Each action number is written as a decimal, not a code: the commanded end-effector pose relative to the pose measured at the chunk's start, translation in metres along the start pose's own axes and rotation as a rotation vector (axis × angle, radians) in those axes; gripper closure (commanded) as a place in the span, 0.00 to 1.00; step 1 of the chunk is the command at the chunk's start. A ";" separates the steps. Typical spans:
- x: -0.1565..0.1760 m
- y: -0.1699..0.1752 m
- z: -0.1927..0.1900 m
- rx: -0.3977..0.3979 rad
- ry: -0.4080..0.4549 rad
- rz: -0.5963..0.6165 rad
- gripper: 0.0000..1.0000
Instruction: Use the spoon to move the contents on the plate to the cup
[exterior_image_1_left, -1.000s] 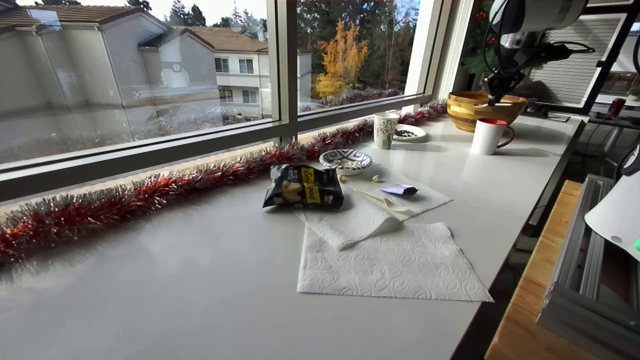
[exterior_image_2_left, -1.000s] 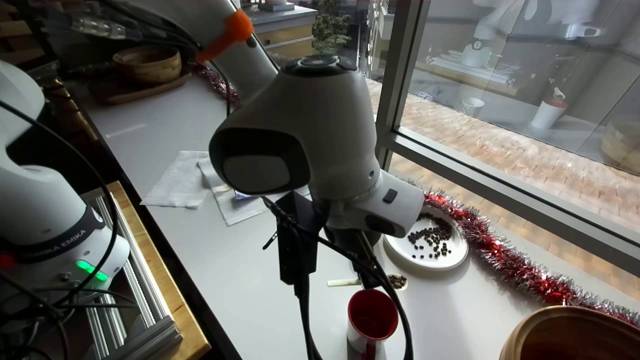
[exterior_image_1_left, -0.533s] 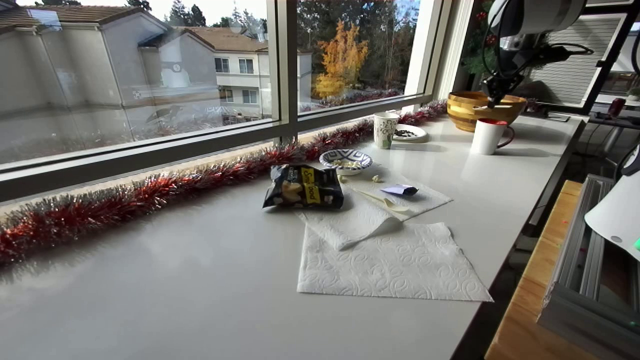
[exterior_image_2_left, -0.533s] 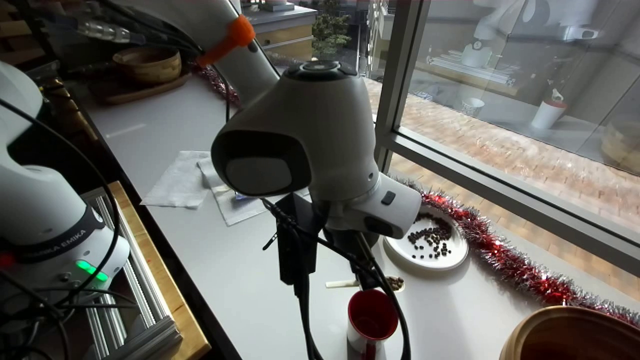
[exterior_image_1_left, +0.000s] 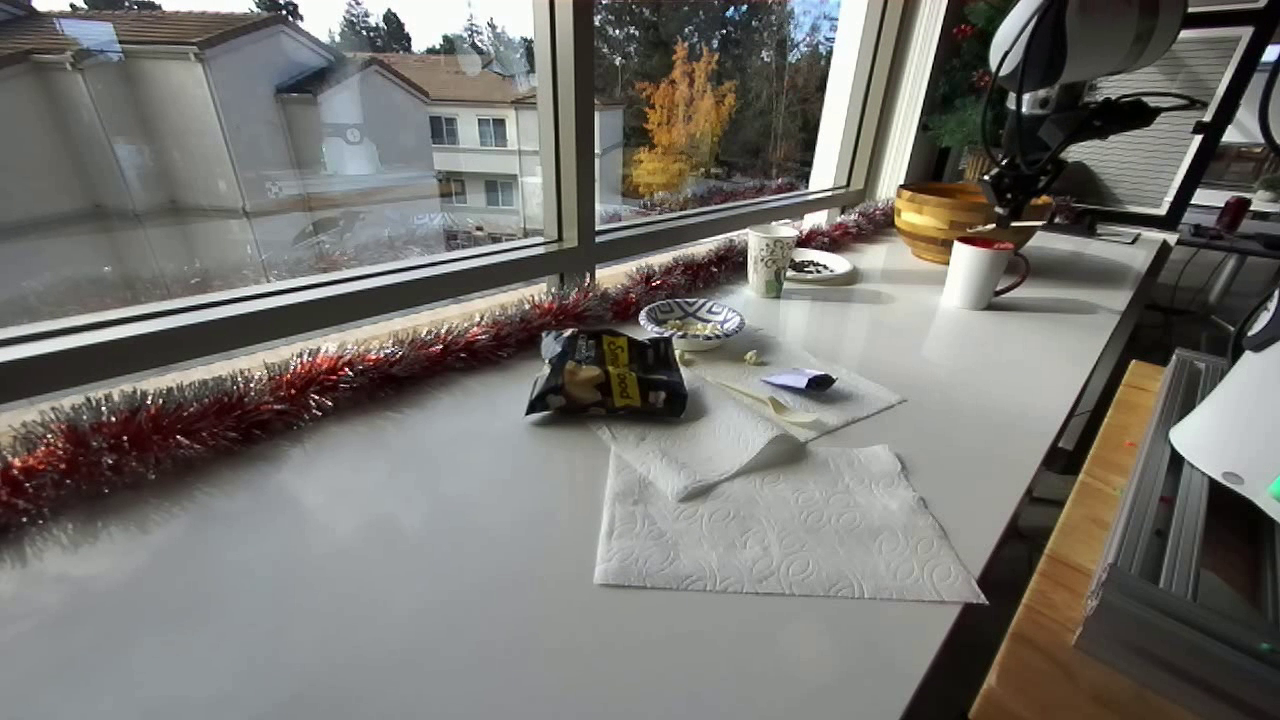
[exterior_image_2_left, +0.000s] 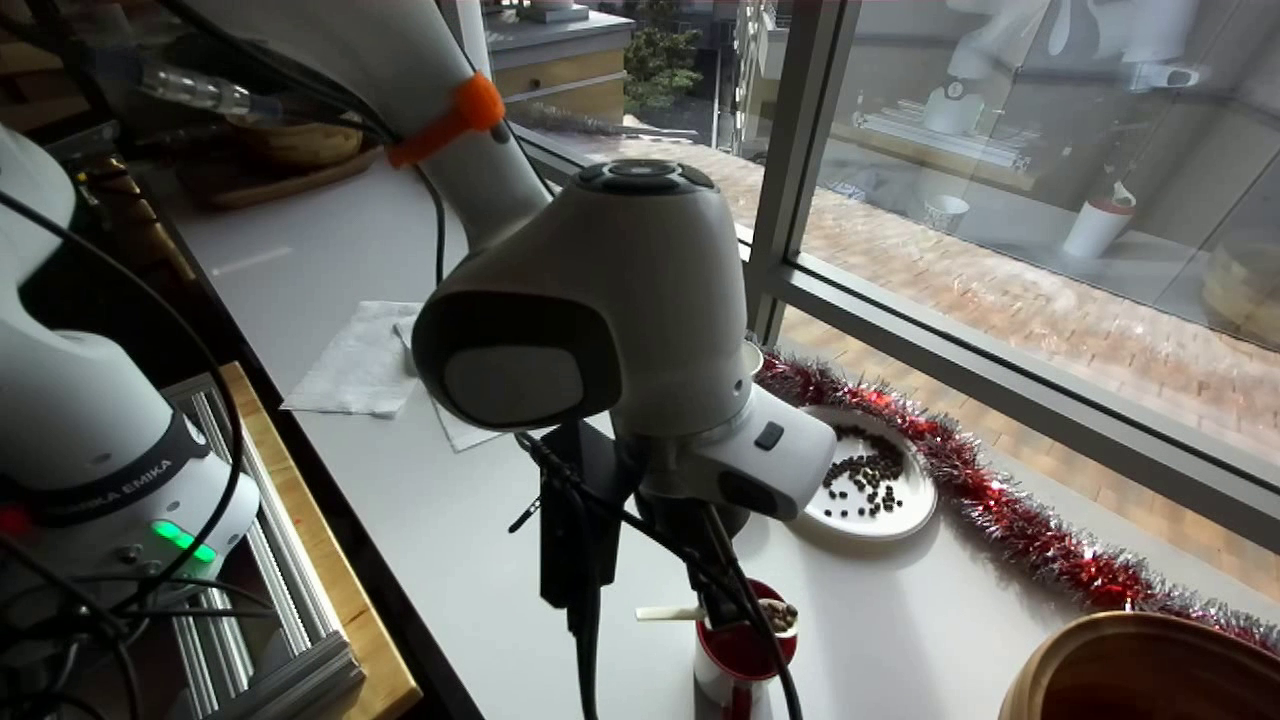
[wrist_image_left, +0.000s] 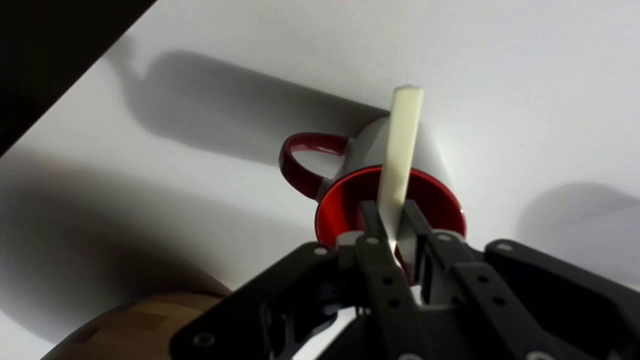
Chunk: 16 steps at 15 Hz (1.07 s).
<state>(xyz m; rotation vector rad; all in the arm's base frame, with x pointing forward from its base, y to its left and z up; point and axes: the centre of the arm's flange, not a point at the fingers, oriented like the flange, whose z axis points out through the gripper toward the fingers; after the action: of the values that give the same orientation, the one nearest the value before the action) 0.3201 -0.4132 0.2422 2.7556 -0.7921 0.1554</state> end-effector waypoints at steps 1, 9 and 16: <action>-0.008 -0.001 -0.002 -0.046 -0.029 -0.006 0.97; -0.022 -0.018 0.003 -0.170 -0.049 -0.088 0.97; -0.036 -0.055 0.004 -0.359 0.007 -0.211 0.97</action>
<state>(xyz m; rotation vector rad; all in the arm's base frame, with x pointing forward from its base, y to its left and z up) 0.3271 -0.3839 0.2288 2.5399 -0.5326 -0.0249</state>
